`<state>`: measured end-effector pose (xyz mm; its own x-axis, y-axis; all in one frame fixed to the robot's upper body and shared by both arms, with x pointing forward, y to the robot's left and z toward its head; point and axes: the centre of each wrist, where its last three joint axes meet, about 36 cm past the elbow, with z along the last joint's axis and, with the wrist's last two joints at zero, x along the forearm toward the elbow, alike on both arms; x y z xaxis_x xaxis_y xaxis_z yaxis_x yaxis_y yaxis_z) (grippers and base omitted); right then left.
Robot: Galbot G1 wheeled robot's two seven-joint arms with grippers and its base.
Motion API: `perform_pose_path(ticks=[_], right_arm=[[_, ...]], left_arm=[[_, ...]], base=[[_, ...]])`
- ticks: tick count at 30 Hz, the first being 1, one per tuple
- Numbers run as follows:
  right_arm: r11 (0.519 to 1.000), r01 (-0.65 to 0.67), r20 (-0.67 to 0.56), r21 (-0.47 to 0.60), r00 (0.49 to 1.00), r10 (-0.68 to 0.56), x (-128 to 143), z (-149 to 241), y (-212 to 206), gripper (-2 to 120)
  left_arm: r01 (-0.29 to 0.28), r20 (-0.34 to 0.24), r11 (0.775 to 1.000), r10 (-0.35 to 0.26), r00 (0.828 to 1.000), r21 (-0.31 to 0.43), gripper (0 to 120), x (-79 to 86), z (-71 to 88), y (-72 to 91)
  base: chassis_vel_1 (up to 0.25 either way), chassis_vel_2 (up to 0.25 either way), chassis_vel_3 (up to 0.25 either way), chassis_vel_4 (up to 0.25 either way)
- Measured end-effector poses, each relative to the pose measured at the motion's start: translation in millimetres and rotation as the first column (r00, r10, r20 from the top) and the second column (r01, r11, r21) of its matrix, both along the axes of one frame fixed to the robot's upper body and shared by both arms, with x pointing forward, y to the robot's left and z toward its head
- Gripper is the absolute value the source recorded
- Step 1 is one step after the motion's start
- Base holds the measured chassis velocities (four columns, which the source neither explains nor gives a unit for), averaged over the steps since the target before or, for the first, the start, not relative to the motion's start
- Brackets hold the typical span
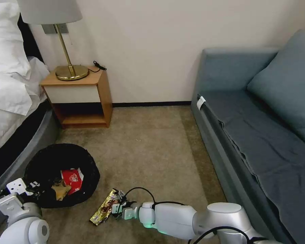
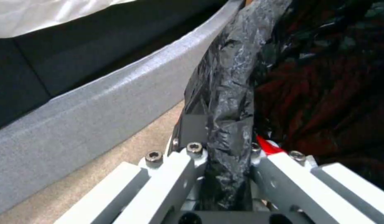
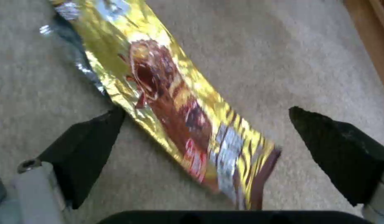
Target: Pick up the trash bin, then pick up the garbage on the floor and place it into the trash bin.
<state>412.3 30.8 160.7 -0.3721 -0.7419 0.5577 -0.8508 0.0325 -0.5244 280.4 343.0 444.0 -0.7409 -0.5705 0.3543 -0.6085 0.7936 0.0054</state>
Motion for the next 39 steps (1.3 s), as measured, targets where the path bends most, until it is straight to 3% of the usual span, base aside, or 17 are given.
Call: perform_pose_path(ticks=[8,12,14,16,17,30,33,39], right_arm=[[1.0,-0.007,-0.001,0.01,1.0,0.007,-2.2,-0.4,3.8,98],[1.0,-0.011,-0.002,0.01,1.0,0.011,-3.2,-1.5,3.5,88],[1.0,-0.015,-0.002,0.009,1.0,0.015,-3.5,-2.6,2.6,74],[1.0,-0.015,-0.002,0.009,1.0,0.015,-3.6,-2.9,2.4,73],[1.0,-0.017,-0.002,0.009,1.0,0.017,-3.7,-3.6,1.9,65],[0.999,-0.036,-0.014,0.011,0.999,0.037,-4.9,-7.7,1.9,16],[0.999,-0.04,-0.017,0.013,0.999,0.04,-5.8,-8.2,2.7,6],[0.999,-0.036,-0.02,0.02,0.999,0.036,-5.8,-7.7,1.2,5]], left_arm=[[-0.001,0.004,1.0,0.001,1.0,0.004,3,-1.5,0.4,0.0],[-0.001,0.006,1.0,0.001,1.0,0.006,3,-1.8,0.9,0.2],[0.0,0.008,1.0,0.0,1.0,0.007,3,-1.8,1.0,0.1],[0.0,0.008,1.0,0.0,1.0,0.007,3,-1.8,1.0,0.1],[0.001,0.009,1.0,-0.001,1.0,0.007,3,-1.8,1.2,0.0],[0.001,0.018,1.0,-0.001,1.0,0.012,3,-4.4,1.7,0.1],[0.001,0.019,1.0,-0.001,1.0,0.013,3,-4.8,1.9,0.1],[0.001,0.02,1.0,-0.002,1.0,0.014,3,-5.5,2.5,0.0]], base=[[0.0,0.0,0.0,0.0],[0.0,0.0,0.0,0.0],[0.0,0.0,0.0,0.0],[0.0,0.0,0.0,0.0],[0.0,0.0,0.0,0.0],[0.0,0.0,0.0,0.0],[0.0,0.0,0.0,0.0],[0.0,0.0,0.0,0.0]])
